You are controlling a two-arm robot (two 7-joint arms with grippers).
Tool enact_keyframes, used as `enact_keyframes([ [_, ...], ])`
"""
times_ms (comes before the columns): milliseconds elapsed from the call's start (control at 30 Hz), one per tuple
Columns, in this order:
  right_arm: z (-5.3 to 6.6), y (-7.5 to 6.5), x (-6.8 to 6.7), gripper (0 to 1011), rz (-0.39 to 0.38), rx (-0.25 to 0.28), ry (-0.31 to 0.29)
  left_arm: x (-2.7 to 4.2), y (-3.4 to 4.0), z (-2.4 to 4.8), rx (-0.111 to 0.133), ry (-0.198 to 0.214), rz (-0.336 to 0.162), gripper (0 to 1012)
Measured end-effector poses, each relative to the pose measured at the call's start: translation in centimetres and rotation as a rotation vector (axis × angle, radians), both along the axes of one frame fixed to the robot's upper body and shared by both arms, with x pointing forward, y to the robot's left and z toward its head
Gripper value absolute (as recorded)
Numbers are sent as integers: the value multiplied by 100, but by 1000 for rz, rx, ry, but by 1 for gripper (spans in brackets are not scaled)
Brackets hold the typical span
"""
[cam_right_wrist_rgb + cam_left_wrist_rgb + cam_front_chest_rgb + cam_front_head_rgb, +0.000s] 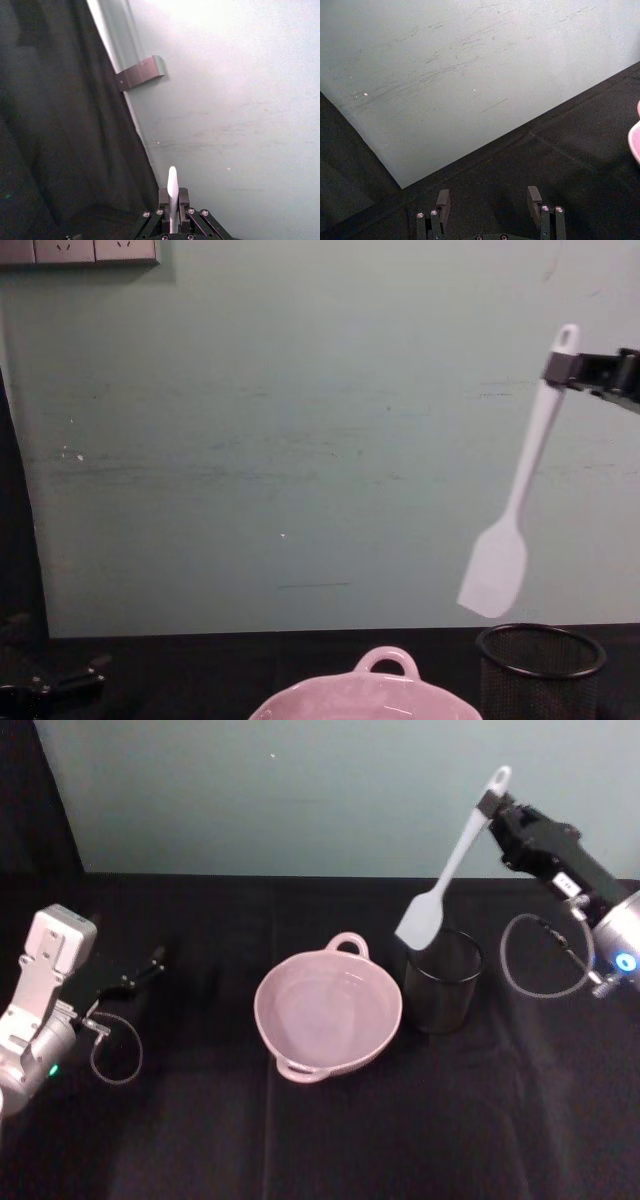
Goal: Use the one hand to pick up the spoon and stir the clear water in the bowl.
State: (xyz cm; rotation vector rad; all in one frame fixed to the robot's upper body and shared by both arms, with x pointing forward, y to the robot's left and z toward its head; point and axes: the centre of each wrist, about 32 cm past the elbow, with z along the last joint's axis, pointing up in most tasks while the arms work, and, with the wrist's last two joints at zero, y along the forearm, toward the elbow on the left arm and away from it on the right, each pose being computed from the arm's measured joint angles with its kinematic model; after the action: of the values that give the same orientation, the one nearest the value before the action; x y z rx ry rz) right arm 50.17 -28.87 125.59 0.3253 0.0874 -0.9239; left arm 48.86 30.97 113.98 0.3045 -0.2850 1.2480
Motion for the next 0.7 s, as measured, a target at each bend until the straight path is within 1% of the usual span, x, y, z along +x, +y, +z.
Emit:
enact_keyframes([
  [167, -46, -144, 45, 109, -17, 14, 38, 0, 0, 0, 0, 0, 0, 1011],
  [200, -68, -186, 74, 108, -16, 20, 56, 0, 0, 0, 0, 0, 0, 1011],
  [333, -121, -279, 151, 109, -9, 35, 93, 0, 0, 0, 0, 0, 0, 1011],
  [500, -214, -329, 212, 109, -18, 35, 118, 0, 0, 0, 0, 0, 0, 1011],
  [567, -271, -347, 246, 109, -22, 36, 130, 0, 0, 0, 0, 0, 0, 1011],
  [700, -350, -353, 277, 109, -23, 39, 146, 0, 0, 0, 0, 0, 0, 1011],
])
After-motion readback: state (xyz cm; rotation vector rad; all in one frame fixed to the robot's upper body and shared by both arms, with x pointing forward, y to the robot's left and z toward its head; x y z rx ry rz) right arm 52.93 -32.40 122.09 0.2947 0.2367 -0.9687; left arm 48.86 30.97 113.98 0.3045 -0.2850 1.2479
